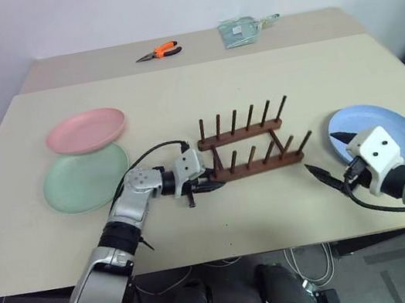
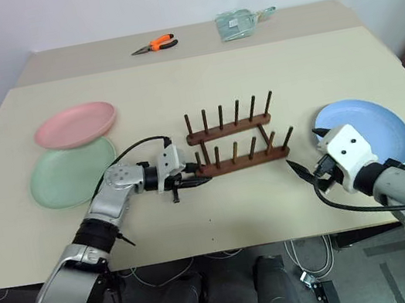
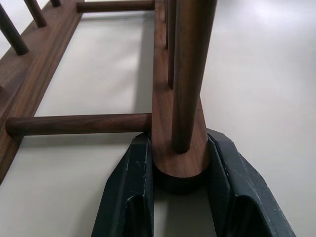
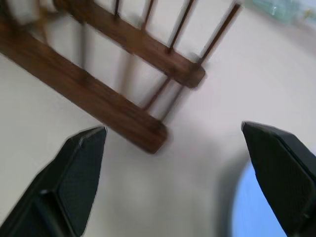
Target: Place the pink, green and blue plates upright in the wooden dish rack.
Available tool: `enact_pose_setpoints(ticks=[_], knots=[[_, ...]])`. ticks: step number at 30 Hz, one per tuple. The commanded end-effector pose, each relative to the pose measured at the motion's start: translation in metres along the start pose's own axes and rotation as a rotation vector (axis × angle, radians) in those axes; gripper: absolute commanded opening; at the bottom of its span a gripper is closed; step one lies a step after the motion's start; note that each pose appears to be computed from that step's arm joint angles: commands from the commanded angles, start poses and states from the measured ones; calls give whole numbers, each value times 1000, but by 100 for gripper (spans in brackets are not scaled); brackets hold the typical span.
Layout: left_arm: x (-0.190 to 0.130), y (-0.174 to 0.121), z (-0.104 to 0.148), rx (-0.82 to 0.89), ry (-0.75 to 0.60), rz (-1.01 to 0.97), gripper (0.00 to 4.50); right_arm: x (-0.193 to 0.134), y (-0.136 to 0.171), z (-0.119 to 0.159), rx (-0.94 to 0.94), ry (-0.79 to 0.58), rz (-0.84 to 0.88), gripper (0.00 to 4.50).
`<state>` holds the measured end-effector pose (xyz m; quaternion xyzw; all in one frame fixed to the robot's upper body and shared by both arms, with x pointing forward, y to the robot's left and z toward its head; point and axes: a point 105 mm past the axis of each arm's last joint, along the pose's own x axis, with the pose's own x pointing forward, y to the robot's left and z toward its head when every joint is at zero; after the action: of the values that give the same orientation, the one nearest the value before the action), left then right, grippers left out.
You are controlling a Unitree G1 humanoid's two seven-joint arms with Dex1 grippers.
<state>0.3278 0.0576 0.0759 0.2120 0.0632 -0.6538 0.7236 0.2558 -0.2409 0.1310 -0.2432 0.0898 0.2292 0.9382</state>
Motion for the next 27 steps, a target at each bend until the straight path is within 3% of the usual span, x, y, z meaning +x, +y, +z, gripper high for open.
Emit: enact_pose_setpoints(ticks=[1,5,8,11,15,16,19,22,27], knots=[[-10,1,2,-20,9,-1,228,-7,-9,3,-29,-9,-13,450],[-21,10,-12,-33,81,94,431,-9,-9,-9,-26,32,-5,450],[-39,4,-23,-106,124,140,450,-9,3,-20,1,66,70,371],[-46,-27,-17,-204,99,57,348,-3,20,-17,25,55,139,215],[-41,-59,-7,-296,69,16,152,8,42,-19,39,63,210,13],[-37,-64,-6,-312,65,25,105,12,47,-20,36,67,220,0],[-22,-69,-4,-327,60,87,105,26,53,-27,12,97,209,0],[-6,-50,0,-343,10,255,105,46,54,-30,-31,113,171,0],[0,-10,-21,-329,86,552,105,81,33,-31,-87,122,6,0]])
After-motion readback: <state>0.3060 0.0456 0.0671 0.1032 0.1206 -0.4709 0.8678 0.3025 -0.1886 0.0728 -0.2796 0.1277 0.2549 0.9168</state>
